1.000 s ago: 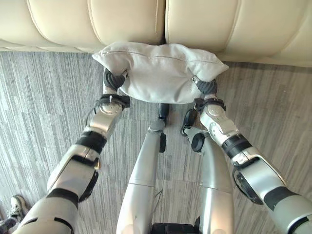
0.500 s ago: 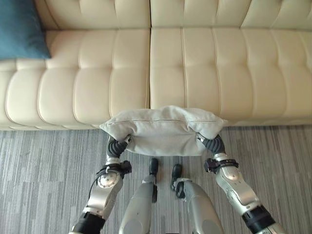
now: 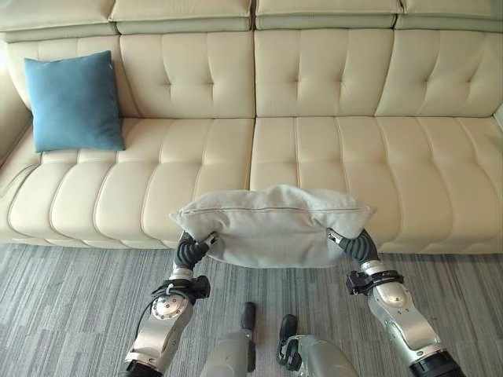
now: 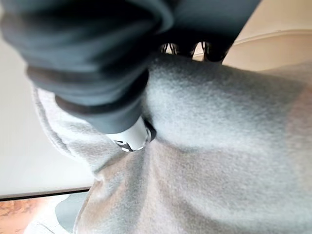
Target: Pick up all the scattered cushions and arrange them neatly on the sofa.
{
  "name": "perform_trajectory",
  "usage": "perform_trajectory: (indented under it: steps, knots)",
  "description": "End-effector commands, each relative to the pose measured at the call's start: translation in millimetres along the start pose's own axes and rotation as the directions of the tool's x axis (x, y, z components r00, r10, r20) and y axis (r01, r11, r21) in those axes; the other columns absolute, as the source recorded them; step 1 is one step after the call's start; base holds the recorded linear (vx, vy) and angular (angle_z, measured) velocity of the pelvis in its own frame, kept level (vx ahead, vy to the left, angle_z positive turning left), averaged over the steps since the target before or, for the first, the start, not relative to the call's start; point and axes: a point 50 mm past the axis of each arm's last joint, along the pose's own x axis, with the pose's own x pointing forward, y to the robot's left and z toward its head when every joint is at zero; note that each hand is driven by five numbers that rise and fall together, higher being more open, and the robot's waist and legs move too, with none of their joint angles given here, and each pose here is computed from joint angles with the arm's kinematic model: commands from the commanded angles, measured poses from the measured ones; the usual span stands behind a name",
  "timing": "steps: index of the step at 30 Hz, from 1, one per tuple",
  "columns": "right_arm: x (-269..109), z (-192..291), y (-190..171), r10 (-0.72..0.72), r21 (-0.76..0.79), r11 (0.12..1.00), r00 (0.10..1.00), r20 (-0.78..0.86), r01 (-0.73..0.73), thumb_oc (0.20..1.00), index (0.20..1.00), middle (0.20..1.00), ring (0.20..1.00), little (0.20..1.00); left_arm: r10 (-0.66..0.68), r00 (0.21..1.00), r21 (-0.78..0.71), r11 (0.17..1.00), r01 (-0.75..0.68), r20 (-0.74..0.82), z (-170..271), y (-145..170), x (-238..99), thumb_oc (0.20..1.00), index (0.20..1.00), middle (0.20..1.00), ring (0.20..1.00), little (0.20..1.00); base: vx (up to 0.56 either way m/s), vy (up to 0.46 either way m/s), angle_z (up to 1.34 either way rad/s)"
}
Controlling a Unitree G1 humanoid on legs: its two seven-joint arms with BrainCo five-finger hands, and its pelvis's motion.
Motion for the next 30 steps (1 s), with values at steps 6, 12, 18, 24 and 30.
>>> perform_trajectory:
  steps: [6,12,18,24,30]
  knots:
    - [5.0,28.6,-8.4,-0.07,0.045,0.997,0.986,0.154,0.064,0.2,0.2,0.2,0.2,0.2,0.022,0.99,0.028,0.999,-0.026,0.142,26.8,12.7,2.7,0.2,0.2,0.2,0.2,0.2,0.18,0.056,0.02]
    - [1.8,26.1,0.6,-0.058,0.072,0.996,0.987,0.149,0.048,0.2,0.2,0.2,0.2,0.2,0.011,0.991,0.052,0.998,-0.019,0.137,25.3,16.4,-4.3,0.2,0.2,0.2,0.2,0.2,0.28,0.149,-0.42]
    - [9.9,37.2,15.2,0.001,0.087,0.996,0.98,0.197,-0.019,0.2,0.2,0.2,0.2,0.2,0.01,0.988,0.102,0.994,-0.026,0.152,32.3,25.9,-2.8,0.2,0.2,0.2,0.2,0.2,0.17,0.18,-0.26]
    - [17.2,46.8,24.2,0.046,0.08,0.995,0.971,0.234,-0.067,0.2,0.2,0.2,0.2,0.2,0.03,0.986,0.105,0.993,-0.048,0.162,33.5,31.0,-3.0,0.2,0.2,0.2,0.2,0.2,0.11,0.038,-0.36]
    - [15.2,42.0,21.7,0.065,0.046,0.996,0.975,0.213,-0.076,0.2,0.2,0.2,0.2,0.2,0.039,0.987,0.078,0.996,-0.052,0.154,28.8,26.1,-2.0,0.2,0.2,0.2,0.2,0.2,0.19,-0.171,0.32]
